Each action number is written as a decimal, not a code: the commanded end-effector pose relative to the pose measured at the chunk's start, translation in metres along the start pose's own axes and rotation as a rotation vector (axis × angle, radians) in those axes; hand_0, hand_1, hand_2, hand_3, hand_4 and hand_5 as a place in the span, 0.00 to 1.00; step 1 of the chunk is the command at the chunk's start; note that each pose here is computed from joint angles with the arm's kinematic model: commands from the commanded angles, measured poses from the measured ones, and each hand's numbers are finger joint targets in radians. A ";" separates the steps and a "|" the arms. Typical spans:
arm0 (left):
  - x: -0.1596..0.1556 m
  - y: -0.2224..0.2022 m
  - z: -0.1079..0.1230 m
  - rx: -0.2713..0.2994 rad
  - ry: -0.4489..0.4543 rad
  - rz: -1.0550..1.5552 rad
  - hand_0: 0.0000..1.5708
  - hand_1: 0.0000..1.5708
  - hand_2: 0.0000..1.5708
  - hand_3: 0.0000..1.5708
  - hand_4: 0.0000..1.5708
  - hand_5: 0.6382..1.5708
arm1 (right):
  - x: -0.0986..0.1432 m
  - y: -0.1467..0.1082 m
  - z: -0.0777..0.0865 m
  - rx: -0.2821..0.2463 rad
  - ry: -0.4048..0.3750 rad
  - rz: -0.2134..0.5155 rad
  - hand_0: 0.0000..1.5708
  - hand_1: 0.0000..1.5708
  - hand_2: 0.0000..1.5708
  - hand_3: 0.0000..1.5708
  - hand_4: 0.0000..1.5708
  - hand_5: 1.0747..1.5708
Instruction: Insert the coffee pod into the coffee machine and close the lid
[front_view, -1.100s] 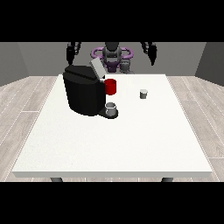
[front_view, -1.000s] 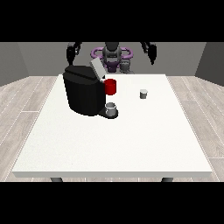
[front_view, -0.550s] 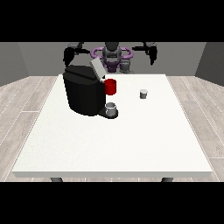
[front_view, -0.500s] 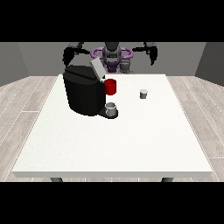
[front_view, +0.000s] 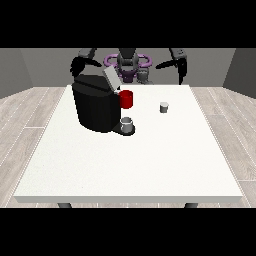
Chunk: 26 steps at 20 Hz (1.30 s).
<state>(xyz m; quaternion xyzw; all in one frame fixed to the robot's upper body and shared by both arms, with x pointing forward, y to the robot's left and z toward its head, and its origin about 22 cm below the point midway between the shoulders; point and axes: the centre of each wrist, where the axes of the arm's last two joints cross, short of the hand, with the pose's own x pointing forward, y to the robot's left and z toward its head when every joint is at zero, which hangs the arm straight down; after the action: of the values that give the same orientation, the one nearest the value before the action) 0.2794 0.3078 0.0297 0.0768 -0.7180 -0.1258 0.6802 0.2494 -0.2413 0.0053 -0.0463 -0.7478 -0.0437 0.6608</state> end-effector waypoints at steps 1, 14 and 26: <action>0.004 0.026 -0.022 0.033 0.008 -0.044 0.00 0.00 0.00 0.00 0.00 1.00 | -0.006 0.002 -0.003 0.028 -0.082 -0.019 0.00 0.00 0.00 0.00 0.15 1.00; -0.037 0.026 -0.046 0.007 0.164 -0.175 0.00 0.00 0.00 0.00 0.00 1.00 | 0.012 0.030 -0.015 0.041 -0.014 0.009 0.00 0.00 0.00 0.00 0.25 1.00; -0.037 -0.005 -0.075 -0.029 0.261 -0.301 0.41 0.41 0.46 0.22 0.00 1.00 | -0.007 0.031 -0.031 0.017 0.068 0.049 0.00 0.00 0.00 0.00 0.26 1.00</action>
<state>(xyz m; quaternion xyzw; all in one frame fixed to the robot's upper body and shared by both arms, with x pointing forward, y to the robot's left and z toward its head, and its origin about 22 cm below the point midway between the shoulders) 0.3479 0.3159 -0.0007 0.1740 -0.6218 -0.2268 0.7291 0.2904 -0.2208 0.0157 -0.0575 -0.7344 -0.0206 0.6759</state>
